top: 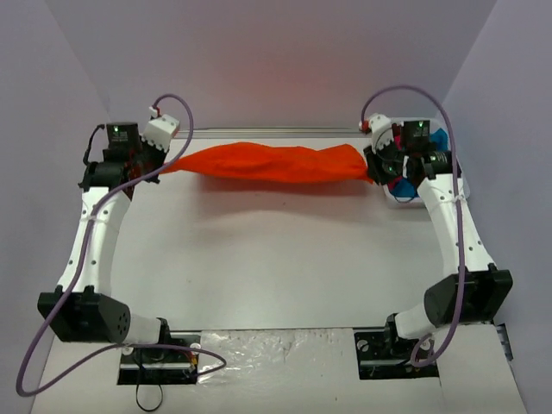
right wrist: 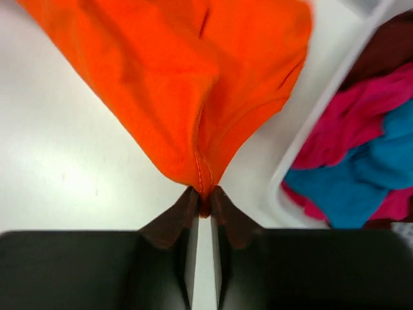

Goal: Fold and stack the t-shirts
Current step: Flatten out the tshirt

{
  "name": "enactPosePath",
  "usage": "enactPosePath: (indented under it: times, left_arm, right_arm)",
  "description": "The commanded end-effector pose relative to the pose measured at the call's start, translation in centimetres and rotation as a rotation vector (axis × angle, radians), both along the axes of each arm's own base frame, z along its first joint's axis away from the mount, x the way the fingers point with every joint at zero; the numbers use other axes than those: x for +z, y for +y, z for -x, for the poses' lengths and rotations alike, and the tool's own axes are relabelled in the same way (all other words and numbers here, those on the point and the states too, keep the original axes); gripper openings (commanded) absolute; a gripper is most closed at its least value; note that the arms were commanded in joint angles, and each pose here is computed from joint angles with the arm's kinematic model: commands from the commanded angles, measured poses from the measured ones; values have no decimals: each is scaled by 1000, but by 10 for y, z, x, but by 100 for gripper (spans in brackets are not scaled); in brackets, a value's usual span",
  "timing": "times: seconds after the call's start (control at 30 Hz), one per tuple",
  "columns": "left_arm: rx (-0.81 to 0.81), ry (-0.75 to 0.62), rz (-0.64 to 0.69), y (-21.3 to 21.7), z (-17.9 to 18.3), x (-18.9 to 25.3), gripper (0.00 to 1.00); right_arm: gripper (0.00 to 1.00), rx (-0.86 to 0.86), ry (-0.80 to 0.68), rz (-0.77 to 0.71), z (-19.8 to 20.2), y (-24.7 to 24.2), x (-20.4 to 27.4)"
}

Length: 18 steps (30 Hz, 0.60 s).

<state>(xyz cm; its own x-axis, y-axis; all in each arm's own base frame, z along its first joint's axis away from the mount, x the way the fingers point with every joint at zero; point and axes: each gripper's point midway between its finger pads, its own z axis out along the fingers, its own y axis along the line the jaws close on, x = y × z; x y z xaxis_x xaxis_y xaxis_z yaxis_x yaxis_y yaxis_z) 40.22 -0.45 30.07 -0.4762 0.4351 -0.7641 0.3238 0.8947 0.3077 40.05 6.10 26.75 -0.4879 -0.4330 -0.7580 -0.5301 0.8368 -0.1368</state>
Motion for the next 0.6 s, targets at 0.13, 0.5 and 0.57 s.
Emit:
enactPosePath:
  times: [0.13,0.5,0.57]
  left_arm:
    - [-182,301,6,-26,80,-119,2]
    - [-214,408,41,-41,91,-163,2]
    - [-204,412,38,-40,89,-164,2]
  right_arm:
    - [49,247,475,104,127,7,-137]
    - [58,295,550,34,76,31,-157]
    - [55,296,555,26,56,35,-162]
